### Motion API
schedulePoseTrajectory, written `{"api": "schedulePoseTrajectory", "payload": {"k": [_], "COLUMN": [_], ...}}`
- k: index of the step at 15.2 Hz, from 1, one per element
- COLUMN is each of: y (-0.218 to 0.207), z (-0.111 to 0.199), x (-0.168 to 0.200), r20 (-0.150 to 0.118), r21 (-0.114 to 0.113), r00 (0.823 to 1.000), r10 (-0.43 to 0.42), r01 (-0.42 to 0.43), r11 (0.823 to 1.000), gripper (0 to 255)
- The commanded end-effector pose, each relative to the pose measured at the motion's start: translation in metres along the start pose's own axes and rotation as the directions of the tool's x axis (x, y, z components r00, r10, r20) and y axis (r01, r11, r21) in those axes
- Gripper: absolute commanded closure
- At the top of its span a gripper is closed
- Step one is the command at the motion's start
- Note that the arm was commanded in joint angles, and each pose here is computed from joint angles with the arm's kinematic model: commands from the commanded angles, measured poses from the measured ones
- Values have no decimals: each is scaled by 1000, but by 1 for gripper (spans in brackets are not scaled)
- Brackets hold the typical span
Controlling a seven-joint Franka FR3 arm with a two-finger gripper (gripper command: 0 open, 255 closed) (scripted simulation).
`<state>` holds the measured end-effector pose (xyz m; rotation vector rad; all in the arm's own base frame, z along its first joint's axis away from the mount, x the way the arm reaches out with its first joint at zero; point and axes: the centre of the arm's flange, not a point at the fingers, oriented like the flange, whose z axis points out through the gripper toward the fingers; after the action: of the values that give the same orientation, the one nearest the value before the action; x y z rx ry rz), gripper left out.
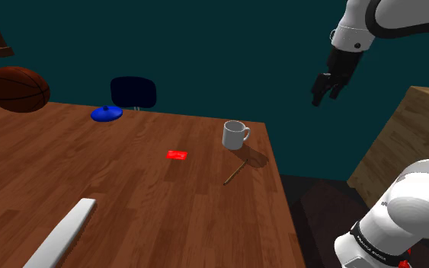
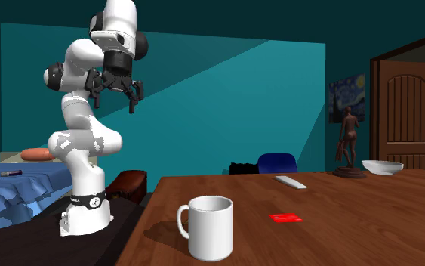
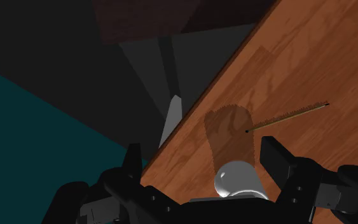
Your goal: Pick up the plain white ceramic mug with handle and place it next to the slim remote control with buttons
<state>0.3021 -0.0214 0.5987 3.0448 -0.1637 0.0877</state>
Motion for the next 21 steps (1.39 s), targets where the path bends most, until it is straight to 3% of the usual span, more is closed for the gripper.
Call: {"api": "schedulePoseTrajectory", "payload": {"k": [1,21], "y": [0,-110], "z": [0,150], "x": [0,186], "r20": [0,19], "r21": [0,53], "r00": [1000,1000], "r10": [0,-3], "r01": [0,2], "r11": [1000,999], "gripper": [0,0]}}
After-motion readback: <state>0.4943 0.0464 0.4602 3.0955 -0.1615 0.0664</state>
